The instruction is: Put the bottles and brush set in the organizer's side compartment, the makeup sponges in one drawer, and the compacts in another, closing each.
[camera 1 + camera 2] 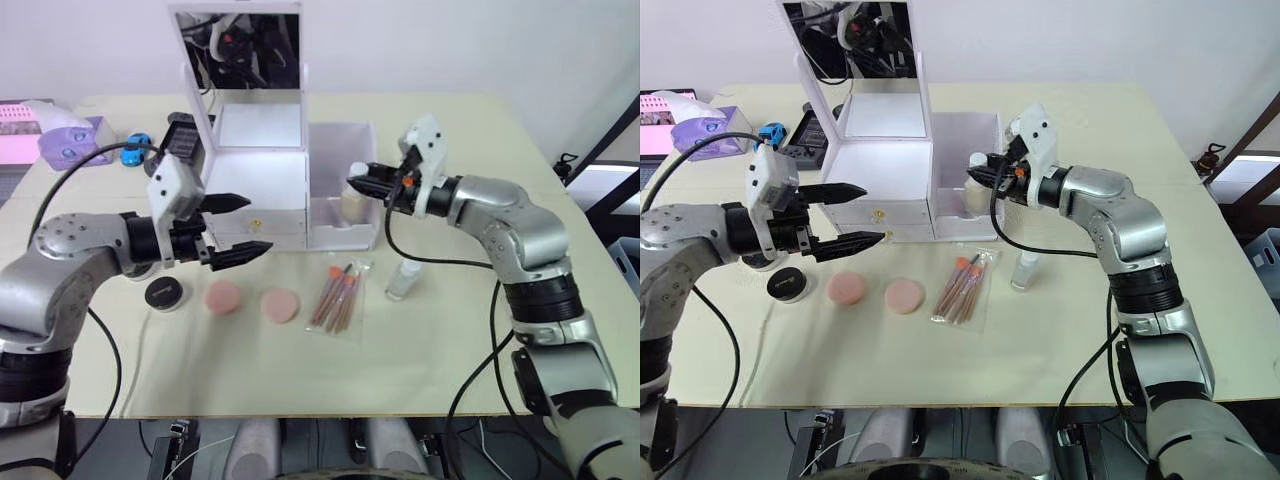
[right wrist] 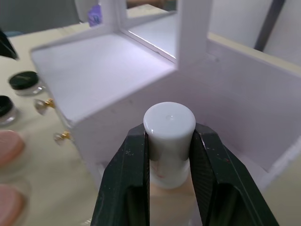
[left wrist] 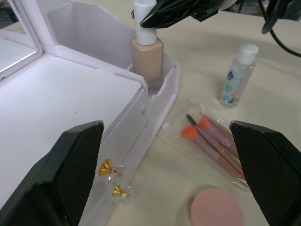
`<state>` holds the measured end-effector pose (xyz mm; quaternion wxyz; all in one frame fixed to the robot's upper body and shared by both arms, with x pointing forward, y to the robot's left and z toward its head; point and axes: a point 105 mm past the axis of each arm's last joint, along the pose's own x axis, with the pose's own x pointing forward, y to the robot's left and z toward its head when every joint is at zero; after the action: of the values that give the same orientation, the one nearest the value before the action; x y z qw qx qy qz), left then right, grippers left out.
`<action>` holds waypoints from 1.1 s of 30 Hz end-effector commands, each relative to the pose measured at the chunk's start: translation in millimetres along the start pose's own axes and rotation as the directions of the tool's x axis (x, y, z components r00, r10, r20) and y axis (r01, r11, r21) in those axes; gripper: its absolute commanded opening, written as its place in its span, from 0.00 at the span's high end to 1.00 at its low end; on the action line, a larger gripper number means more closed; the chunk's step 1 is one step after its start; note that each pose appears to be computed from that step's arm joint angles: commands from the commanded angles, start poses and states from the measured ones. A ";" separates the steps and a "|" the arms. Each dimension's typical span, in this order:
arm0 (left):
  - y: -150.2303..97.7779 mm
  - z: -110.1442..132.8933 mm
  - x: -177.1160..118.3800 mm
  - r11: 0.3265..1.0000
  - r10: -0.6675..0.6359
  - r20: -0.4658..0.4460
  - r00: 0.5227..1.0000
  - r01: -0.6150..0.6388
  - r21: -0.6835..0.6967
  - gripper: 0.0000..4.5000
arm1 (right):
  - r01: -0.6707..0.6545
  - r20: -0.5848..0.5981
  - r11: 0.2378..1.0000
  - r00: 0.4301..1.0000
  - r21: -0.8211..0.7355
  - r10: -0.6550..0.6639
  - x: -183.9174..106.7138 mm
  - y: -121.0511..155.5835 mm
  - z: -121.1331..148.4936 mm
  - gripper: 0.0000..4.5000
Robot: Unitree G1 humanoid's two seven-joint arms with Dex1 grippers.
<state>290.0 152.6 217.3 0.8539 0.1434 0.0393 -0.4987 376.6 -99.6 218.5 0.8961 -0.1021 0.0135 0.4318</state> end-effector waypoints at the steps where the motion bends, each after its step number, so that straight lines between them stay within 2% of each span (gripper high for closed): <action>1: 0.0 9.9 -1.6 0.998 0.005 0.010 1.000 -0.005 0.059 0.00 | 0.004 0.045 0.997 0.999 -0.072 -0.001 -2.6 -3.4 18.0 0.85; 9: 0.3 10.2 1.8 0.998 -0.012 0.010 1.000 0.011 0.066 0.00 | -0.029 0.000 0.993 1.000 -0.115 0.029 -5.4 -1.0 -4.9 0.85; 15: 0.8 9.8 4.5 0.997 -0.025 0.014 1.000 0.024 0.069 0.00 | -0.017 -0.009 0.992 1.000 -0.123 0.016 -10.8 -6.9 -8.4 0.85; 16: 1.0 9.7 5.0 0.997 -0.026 0.015 1.000 0.025 0.069 0.00 | -0.018 -0.008 0.992 1.000 -0.124 0.017 -11.3 -7.3 -7.8 0.62; 21: 1.7 9.8 6.1 0.997 -0.038 0.020 0.999 0.037 0.070 0.00 | -0.016 0.009 0.992 1.000 -0.125 0.017 -20.6 -10.9 0.2 0.09; 22: 2.2 9.4 4.4 0.996 -0.044 0.013 0.999 0.043 0.072 0.00 | -0.016 0.012 0.992 1.000 -0.128 0.018 -24.4 -11.7 2.5 0.01; 29: 20.2 14.8 -17.7 0.997 -0.032 0.028 0.999 0.031 0.065 0.00 | -0.017 0.075 0.994 0.997 -0.110 0.025 -73.3 -21.1 21.6 0.01; 30: 24.1 16.2 -21.5 0.998 -0.025 0.051 0.998 0.022 0.051 0.00 | -0.003 0.080 0.994 0.997 -0.108 0.011 -79.0 -23.9 23.0 0.01; 32: 39.7 20.2 -39.6 1.000 0.018 0.160 0.987 -0.016 -0.015 0.00 | 0.033 0.086 0.994 0.996 -0.108 -0.024 -96.1 -31.0 23.5 0.01; 33: 51.4 9.4 -55.5 0.998 0.064 0.140 0.988 -0.062 -0.018 0.00 | 0.046 0.091 0.995 0.995 -0.092 -0.038 -107.8 -33.3 22.6 0.01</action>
<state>304.9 190.3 234.3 0.8554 0.1025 0.0109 -0.5076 344.8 -186.4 242.3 0.8979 -0.1255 -0.0205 0.4214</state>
